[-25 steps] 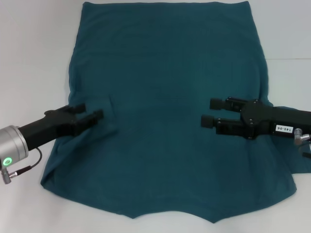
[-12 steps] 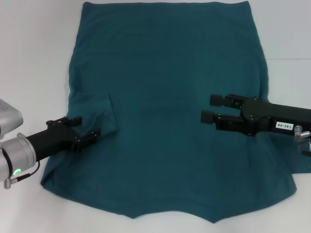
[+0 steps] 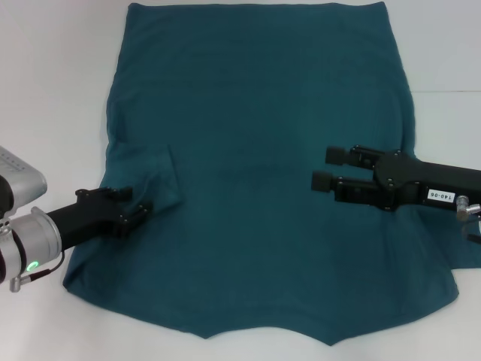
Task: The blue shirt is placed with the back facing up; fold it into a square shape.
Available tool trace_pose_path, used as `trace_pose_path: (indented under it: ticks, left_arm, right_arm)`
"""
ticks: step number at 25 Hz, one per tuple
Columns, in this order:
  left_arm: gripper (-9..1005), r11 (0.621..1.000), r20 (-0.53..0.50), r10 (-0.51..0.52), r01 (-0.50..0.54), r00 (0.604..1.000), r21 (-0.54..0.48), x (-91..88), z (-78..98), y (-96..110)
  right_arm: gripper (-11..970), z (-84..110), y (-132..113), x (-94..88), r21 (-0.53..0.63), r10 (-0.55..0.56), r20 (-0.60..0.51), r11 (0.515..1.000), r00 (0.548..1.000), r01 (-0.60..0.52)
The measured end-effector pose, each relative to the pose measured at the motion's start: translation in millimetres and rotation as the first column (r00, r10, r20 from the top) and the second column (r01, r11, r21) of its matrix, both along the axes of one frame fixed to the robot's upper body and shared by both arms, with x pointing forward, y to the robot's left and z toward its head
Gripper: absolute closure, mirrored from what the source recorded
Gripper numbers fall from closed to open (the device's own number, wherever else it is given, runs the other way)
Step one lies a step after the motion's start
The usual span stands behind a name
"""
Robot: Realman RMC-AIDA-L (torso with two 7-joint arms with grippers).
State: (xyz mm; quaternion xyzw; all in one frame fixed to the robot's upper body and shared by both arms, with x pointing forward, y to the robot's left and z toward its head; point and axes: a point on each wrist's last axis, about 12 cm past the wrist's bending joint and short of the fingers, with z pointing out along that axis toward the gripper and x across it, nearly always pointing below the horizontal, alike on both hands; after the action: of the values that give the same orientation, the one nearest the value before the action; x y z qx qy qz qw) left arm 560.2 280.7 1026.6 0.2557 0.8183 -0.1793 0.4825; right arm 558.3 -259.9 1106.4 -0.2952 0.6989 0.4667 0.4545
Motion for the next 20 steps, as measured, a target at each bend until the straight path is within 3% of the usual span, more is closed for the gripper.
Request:
trace_pose_path:
  ticks: [12, 20]
  left_arm:
    - [771, 0.999, -0.024, 0.026, -0.025, 0.999, 0.031, 4.3, -2.4, -1.3]
    - [974, 0.999, -0.011, -0.042, 0.041, 0.999, -0.021, 1.4, 4.1, -7.1]
  right_arm:
    - [121, 0.3, -0.4, 0.2, 0.001, -0.001, 0.001, 1.000, 1.000, 0.001]
    - [123, -0.7, -1.4, -0.9, 0.001, -0.004, -0.002, 1.000, 1.000, 0.004]
